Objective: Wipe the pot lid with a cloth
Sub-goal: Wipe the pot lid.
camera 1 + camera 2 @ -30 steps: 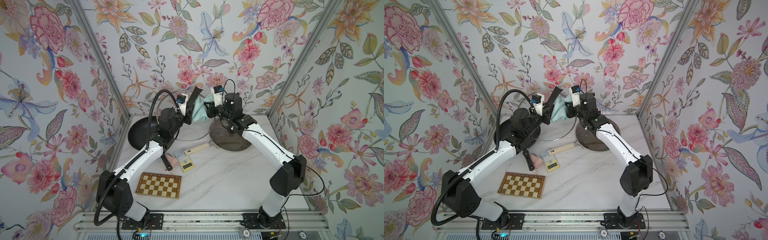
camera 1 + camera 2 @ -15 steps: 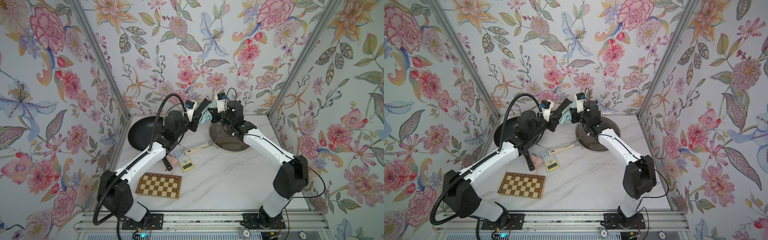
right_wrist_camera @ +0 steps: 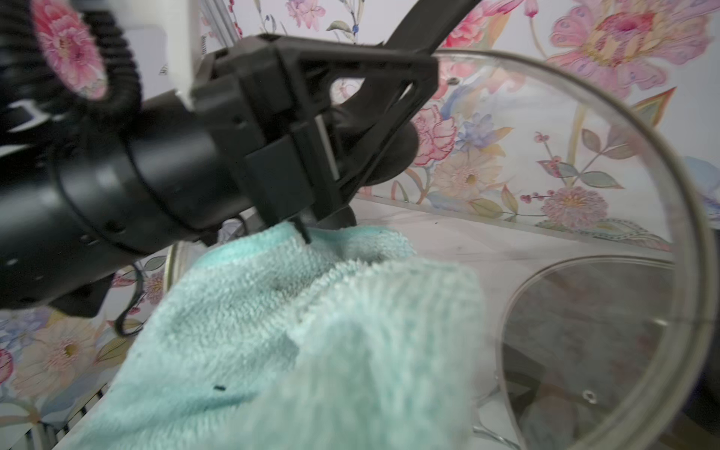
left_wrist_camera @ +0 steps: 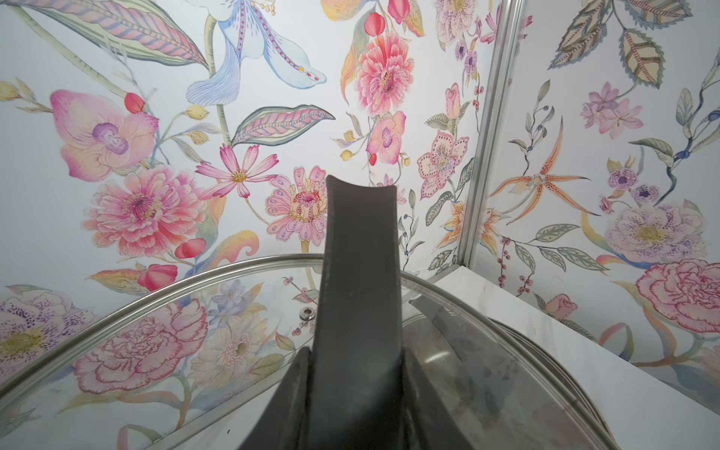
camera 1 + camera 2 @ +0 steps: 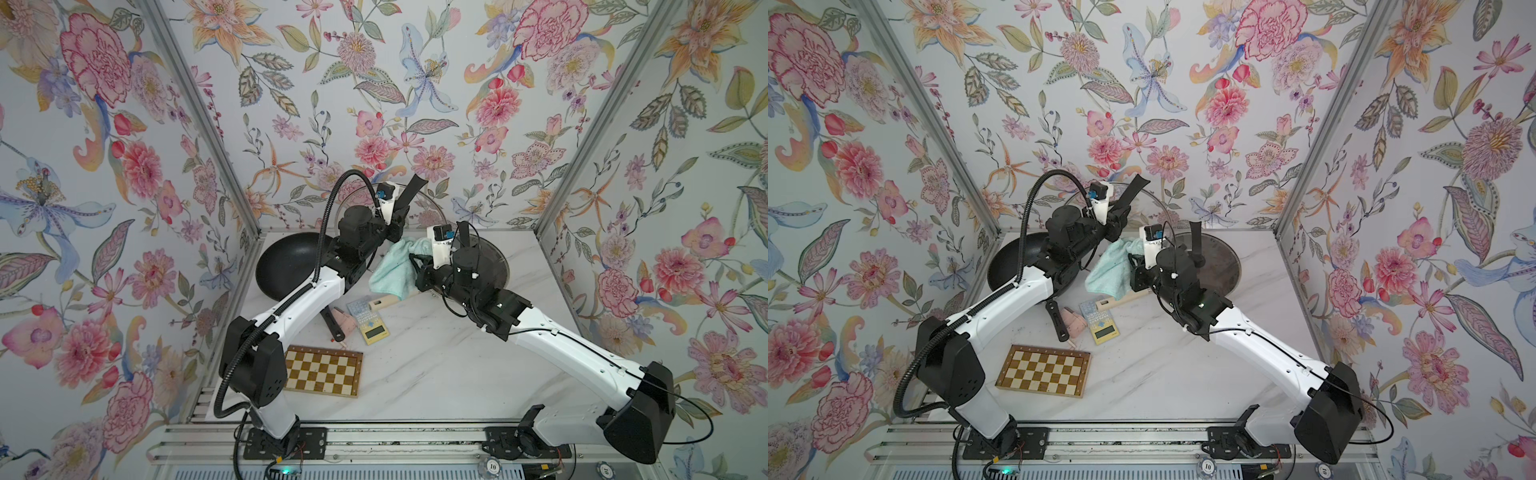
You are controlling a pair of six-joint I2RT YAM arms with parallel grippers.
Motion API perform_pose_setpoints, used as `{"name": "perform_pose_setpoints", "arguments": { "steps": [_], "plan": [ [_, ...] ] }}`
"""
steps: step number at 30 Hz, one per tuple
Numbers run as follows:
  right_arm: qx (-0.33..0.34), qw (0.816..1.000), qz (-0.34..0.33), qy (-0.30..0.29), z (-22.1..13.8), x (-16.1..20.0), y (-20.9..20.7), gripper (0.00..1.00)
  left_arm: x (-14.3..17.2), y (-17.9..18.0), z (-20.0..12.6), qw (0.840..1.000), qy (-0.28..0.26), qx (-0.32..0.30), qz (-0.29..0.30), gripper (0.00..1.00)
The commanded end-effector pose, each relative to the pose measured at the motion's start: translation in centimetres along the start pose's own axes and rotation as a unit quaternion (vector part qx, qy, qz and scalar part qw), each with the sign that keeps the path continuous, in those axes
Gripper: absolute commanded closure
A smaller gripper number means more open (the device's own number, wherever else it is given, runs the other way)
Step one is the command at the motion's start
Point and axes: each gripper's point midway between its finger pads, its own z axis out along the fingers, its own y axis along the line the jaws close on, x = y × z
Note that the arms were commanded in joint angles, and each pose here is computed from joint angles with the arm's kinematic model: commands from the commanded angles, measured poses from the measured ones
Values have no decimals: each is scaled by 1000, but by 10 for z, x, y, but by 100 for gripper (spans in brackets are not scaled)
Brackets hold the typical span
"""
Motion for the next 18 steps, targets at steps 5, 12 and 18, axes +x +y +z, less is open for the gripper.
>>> {"name": "perform_pose_setpoints", "arguments": {
  "steps": [5, 12, 18],
  "plan": [
    [26, 997, 41, 55, 9, 47, -40, 100, -160, -9, -62, 973, -231, 12, 3, 100],
    [105, 992, 64, 4, -4, 19, -122, 99, -164, -20, -91, 974, -223, 36, 22, 100],
    [90, 994, 45, -43, 28, -32, -133, 98, -161, -38, -98, 973, -217, 76, 18, 100]
  ]
}}
